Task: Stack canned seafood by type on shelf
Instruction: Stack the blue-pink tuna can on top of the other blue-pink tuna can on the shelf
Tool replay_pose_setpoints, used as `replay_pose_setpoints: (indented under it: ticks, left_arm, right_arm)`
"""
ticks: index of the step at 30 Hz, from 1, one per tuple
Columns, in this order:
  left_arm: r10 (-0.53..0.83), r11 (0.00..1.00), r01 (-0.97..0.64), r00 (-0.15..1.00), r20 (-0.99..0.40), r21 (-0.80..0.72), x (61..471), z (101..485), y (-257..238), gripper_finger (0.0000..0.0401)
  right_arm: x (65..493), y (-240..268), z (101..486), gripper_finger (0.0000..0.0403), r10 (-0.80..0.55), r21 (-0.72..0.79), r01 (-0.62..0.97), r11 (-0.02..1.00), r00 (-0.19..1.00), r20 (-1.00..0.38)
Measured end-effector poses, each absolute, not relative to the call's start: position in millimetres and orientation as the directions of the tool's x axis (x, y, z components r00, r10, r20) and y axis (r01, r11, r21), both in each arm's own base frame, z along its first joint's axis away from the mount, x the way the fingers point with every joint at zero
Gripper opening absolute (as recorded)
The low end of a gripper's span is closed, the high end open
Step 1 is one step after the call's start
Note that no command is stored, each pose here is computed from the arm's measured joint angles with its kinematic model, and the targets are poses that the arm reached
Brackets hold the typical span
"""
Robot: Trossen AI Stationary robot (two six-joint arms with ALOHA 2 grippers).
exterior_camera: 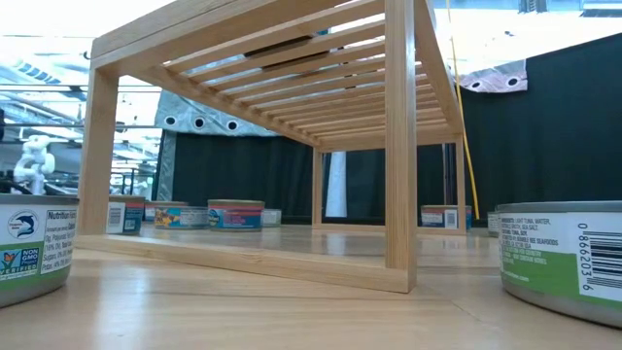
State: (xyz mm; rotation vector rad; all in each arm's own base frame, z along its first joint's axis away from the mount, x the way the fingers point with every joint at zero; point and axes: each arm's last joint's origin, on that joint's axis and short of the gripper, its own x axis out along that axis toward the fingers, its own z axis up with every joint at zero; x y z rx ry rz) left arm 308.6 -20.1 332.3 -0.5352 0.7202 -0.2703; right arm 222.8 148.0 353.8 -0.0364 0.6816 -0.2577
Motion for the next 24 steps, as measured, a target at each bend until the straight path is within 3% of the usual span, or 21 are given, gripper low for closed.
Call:
replay_pose_setpoints:
  ticks: [11,18,20,24]
  left_arm:
    - [-0.326,0.869,-0.01,0.741,-0.587,-0.495,295.6,339.1,-16.4,0.0291]
    - [-0.213,0.901,-0.085,0.767,-0.606,-0.425,254.7,363.0,-16.5,0.0291]
    - [-0.141,0.915,-0.14,0.767,-0.626,-0.378,237.8,369.3,-21.6,0.0291]
    - [0.139,0.925,-0.342,0.711,-0.69,-0.167,205.9,370.5,-30.5,0.0291]
  right_arm:
    - [222.9,148.0,353.9,0.0313,-0.248,-0.117,0.224,0.968,0.747,-0.617]
    - [222.9,147.9,353.8,0.0313,-0.249,-0.118,0.225,0.967,0.747,-0.617]
    - [222.9,147.9,353.9,0.0313,-0.249,-0.118,0.225,0.967,0.747,-0.617]
    - [222.9,147.9,353.8,0.0313,-0.25,-0.104,0.237,0.966,0.746,-0.617]
